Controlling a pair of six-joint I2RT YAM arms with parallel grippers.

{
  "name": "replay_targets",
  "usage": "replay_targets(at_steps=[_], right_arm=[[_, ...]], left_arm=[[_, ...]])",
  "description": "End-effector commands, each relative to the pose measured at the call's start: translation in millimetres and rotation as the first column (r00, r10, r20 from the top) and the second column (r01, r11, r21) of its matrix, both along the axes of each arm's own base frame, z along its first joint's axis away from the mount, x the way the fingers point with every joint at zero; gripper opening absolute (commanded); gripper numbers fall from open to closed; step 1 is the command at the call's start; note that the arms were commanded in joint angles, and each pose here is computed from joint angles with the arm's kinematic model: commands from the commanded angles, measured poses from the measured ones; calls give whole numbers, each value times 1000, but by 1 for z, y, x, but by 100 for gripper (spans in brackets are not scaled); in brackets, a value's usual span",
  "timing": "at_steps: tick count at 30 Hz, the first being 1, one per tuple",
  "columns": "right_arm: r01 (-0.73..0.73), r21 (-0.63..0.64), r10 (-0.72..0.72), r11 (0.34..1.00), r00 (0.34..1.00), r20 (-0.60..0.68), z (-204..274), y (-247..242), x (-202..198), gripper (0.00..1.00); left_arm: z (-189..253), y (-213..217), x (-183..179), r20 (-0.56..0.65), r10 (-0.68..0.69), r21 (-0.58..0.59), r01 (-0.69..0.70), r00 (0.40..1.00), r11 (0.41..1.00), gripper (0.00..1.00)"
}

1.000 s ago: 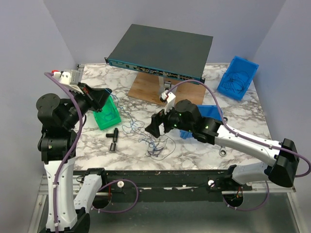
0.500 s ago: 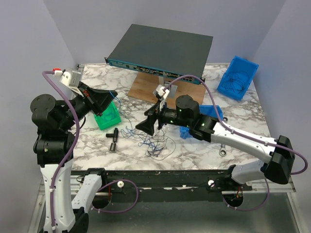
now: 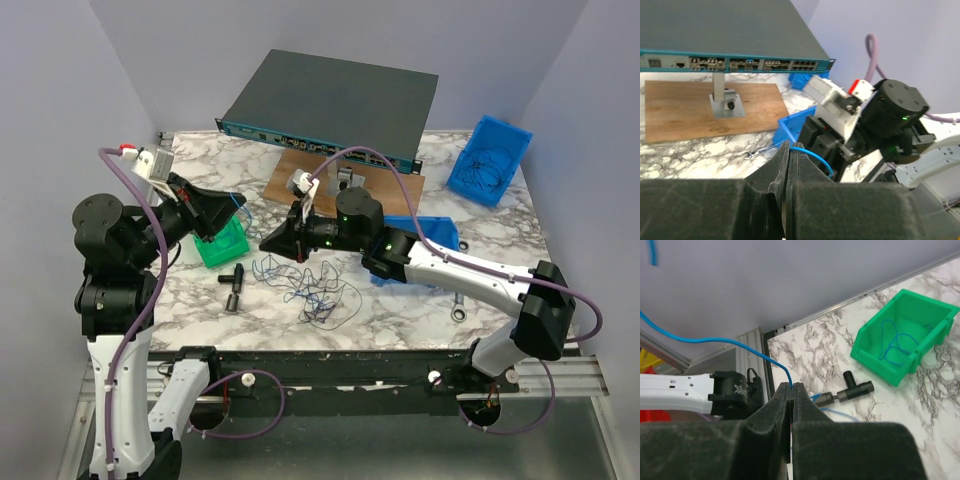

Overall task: Untangle the cables
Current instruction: Untie the cable.

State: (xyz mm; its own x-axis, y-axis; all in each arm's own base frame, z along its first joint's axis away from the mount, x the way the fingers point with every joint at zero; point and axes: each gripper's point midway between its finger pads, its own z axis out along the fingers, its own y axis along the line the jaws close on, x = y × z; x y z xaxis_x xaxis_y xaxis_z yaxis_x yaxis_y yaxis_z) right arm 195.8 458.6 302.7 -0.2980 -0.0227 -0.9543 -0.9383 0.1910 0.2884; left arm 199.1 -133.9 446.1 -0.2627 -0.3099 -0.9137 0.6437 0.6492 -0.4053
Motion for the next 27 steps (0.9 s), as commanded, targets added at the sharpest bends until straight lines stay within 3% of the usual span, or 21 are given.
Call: replay_targets(at_steps=[1,5,7,10,12,14,20,27], right_arm=[[-11,55,10,998,1000,17,24,3,-4,1],[79,42,-79,996,997,2,22,-7,7,1],[103,41,-103,994,995,-14,23,-10,8,1],[140,49,-138,989,990,-39,28,-15,11,1],[172,46,-170,984,984,-51,32,-16,16,1],[200,30,-198,979,978,-63,32,-16,21,1],[245,34,-242,969,967,-80,40,-18,28,1],[465,5,-462,885,880,-111,39,-41,60,1]], left_arm=[[-44,17,25,-126,136,24,-134,983,991,0],[-90,30,46,-262,236,62,-227,936,972,1],[-106,36,54,-293,271,78,-260,917,963,9],[-122,33,56,-326,256,82,-243,910,967,61],[-126,26,53,-333,204,68,-192,921,979,76],[-128,19,50,-321,156,46,-149,934,988,82],[-146,23,45,-337,179,65,-167,924,984,82],[-161,39,46,-355,277,138,-243,893,960,86]])
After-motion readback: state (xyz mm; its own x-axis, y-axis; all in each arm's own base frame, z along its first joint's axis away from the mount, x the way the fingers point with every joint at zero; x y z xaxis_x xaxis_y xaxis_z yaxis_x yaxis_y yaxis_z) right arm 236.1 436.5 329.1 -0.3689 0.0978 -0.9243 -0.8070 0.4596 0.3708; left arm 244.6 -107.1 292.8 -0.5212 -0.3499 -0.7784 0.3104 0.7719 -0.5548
